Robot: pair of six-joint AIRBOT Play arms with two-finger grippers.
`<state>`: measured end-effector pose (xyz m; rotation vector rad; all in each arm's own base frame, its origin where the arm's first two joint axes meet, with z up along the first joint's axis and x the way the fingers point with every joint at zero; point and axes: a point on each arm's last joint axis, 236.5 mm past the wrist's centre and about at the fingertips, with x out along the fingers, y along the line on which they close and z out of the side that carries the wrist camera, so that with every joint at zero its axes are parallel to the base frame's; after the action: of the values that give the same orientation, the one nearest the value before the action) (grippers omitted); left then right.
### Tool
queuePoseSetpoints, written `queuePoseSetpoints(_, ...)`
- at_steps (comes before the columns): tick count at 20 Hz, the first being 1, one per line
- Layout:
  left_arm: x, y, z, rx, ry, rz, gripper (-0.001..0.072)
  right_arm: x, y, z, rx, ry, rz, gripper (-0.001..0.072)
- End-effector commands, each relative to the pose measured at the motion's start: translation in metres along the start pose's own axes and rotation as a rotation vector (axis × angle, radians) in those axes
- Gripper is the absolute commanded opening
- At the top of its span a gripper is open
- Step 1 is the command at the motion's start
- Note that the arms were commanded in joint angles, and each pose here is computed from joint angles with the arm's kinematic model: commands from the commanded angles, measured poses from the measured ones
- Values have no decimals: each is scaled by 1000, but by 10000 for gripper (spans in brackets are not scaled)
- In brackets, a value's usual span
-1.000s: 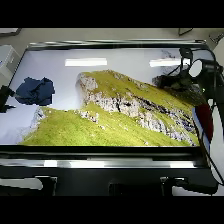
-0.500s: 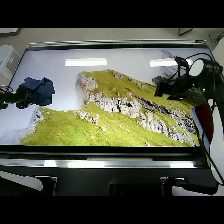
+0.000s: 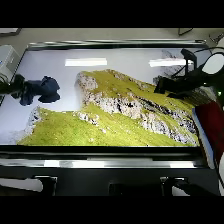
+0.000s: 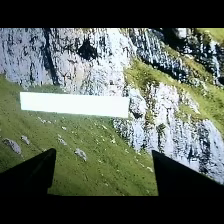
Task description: Fold the clothes and pants, and hang the long-sleeved shirts on hangers.
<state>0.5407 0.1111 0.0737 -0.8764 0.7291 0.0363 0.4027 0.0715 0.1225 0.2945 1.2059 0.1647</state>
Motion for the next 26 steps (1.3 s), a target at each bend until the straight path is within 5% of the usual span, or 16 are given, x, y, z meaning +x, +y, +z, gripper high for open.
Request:
queuePoseSetpoints(1, -103, -162, -1, 397, -196, -208, 26, -33, -13, 22, -45, -159, -84, 667)
queuePoseSetpoints(6, -251, -339, -132, 713, -291, -590, 26, -76, -6, 25, -71, -279, -88, 667)
queuePoseSetpoints(9, -306, -395, -188, 701, -326, -818, 26, -107, -7, 26, -89, -366, -119, 667)
queuePoseSetpoints(12, -307, -419, -226, 694, -277, -903, 26, -142, -14, 31, -110, -474, -177, 667)
queuePoseSetpoints(16, -204, -361, -281, 597, 6, -680, 27, -165, -26, 26, -115, -500, -249, 667)
queuePoseSetpoints(23, -27, -95, -410, 300, 445, -24, 29, -63, -33, -39, -59, -69, -177, 667)
queuePoseSetpoints(26, -10, -67, -419, 274, 481, 52, 30, 1, -29, -78, -32, 163, -89, 668)
